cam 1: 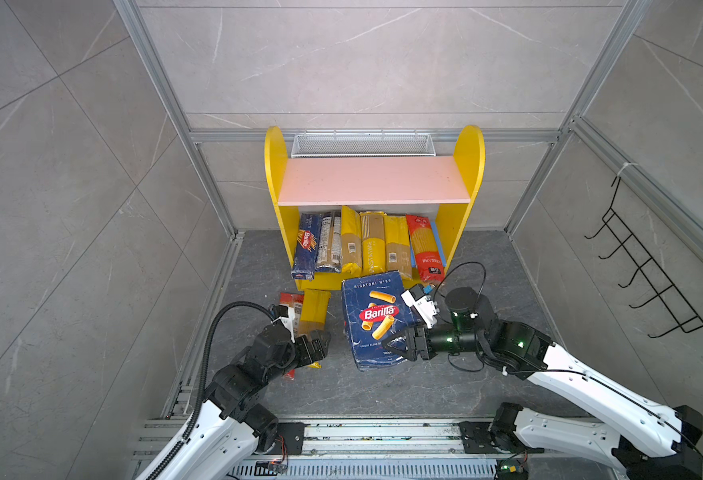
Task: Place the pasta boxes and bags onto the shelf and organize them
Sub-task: 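Lift the Rigatoni box with the right gripper up toward the pink top shelf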
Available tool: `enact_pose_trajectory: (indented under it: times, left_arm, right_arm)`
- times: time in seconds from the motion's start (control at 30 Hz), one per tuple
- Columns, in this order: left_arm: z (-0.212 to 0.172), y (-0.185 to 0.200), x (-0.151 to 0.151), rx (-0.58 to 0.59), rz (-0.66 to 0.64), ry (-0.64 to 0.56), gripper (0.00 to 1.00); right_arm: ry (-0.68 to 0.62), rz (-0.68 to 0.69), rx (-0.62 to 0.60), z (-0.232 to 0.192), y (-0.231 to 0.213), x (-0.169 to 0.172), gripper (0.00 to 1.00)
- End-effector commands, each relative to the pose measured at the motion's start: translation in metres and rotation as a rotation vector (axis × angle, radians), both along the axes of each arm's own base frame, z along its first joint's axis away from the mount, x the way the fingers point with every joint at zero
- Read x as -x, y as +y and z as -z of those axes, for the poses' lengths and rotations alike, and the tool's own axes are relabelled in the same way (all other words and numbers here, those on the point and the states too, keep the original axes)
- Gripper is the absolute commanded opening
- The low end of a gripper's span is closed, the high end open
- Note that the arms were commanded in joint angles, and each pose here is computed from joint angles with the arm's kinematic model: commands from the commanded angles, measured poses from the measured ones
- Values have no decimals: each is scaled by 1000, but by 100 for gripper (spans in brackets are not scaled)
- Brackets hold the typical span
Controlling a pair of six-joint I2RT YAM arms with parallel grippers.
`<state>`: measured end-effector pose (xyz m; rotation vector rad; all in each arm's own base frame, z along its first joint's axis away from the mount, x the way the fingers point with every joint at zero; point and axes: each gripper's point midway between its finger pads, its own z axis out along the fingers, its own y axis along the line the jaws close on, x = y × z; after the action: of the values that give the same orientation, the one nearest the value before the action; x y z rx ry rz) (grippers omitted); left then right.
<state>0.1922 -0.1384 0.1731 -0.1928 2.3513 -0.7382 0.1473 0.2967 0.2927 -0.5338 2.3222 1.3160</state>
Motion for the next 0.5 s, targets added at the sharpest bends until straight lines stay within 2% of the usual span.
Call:
enact_pose_trajectory:
  times: [0.0,0.2,0.47]
  left_arm:
    - [-14,-3,-8,-27,27,-48,100]
    - [-25,0,-17,-45,33,-70,100]
    - [-40,1,-31,31,39,-82,100]
  right_arm:
    - [-200,-24,-148,-76,11,-9,28]
    - [-251,3,-117,-106,24,-29,29]
    - [-298,8,-115,-147,50,-66,29]
